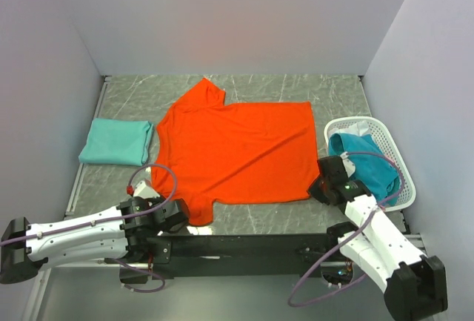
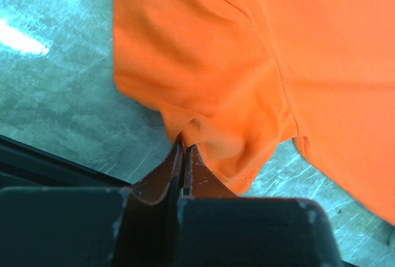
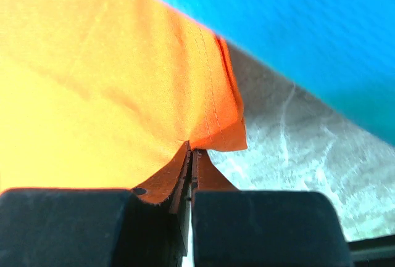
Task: Fold and stack the t-shirts
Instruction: Flatten the tshirt out, then fold the tshirt
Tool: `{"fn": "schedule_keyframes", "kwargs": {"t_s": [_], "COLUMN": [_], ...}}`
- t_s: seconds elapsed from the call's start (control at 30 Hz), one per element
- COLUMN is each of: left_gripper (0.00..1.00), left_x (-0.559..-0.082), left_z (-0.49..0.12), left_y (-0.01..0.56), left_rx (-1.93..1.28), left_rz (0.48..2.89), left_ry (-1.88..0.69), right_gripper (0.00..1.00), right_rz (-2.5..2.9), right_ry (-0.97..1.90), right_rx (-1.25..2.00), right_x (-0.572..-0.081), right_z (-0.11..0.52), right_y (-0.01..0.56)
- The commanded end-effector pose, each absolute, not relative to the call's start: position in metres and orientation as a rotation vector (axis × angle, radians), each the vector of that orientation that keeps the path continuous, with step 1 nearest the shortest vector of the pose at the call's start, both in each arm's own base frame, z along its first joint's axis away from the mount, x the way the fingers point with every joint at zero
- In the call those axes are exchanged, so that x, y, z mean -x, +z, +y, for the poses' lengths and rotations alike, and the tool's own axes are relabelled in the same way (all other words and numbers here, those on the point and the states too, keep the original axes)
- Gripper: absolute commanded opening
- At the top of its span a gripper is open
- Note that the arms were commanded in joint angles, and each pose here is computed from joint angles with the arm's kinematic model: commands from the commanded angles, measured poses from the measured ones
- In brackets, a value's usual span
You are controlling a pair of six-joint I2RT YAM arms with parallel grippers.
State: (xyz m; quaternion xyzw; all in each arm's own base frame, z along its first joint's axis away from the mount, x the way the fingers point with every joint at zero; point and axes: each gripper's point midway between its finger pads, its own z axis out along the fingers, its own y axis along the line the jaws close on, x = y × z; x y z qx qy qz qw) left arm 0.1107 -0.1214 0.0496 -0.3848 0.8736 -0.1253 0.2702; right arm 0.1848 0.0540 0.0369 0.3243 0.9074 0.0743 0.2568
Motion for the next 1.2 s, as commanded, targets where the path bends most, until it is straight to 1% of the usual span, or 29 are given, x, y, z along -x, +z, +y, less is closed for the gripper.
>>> {"fn": "schedule_keyframes", "kwargs": {"t_s": [0.0,0.17,0.3,0.53,0.7,0.77,0.8,0.87,0.9,1.17], "left_gripper": [0.0,0.01,0.0,0.01,0.01,0.01,0.0,0.0,0.0,0.01], "left_x": [-0.114,-0.117,-0.121,-0.14,-0.163,-0.177,-0.185,-0.197,-0.2,-0.24], "left_z": [-0.122,-0.127,-0.123,-0.129,-0.126,-0.131,-0.14,-0.14,-0.144,-0.145], "left_y": [0.055,0.058,0.063,0.09,0.114,0.127,0.133,0.136,0.134,0.147], "left_rx": [1.101,1.08,1.081,1.048,0.973,0.977,0.925,0.92,0.865,0.834], "left_rz": [2.317,2.313,2.288,2.188,2.105,2.078,2.08,2.072,2.103,2.091], "left_ry": [-0.364,-0.385,-0.374,-0.443,-0.392,-0.406,-0.428,-0.42,-0.4,-0.344], "right_gripper": [0.0,0.0,0.0,0.0,0.0,0.0,0.0,0.0,0.0,0.0], "right_rz": [2.469,2.443,2.454,2.462,2.438,2.431,2.431,2.423,2.418,2.422], "right_ry": [0.177,0.198,0.237,0.213,0.217,0.217,0.221,0.223,0.223,0.192], "right_rx": [-0.917,-0.911,-0.845,-0.77,-0.716,-0.702,-0.695,-0.684,-0.682,-0.639], "right_x": [-0.17,-0.175,-0.185,-0.206,-0.226,-0.235,-0.237,-0.245,-0.248,-0.274], "right_z": [0.048,0.049,0.057,0.059,0.063,0.065,0.066,0.067,0.068,0.07], "right_y": [0.036,0.043,0.044,0.057,0.074,0.081,0.082,0.088,0.09,0.107]}}
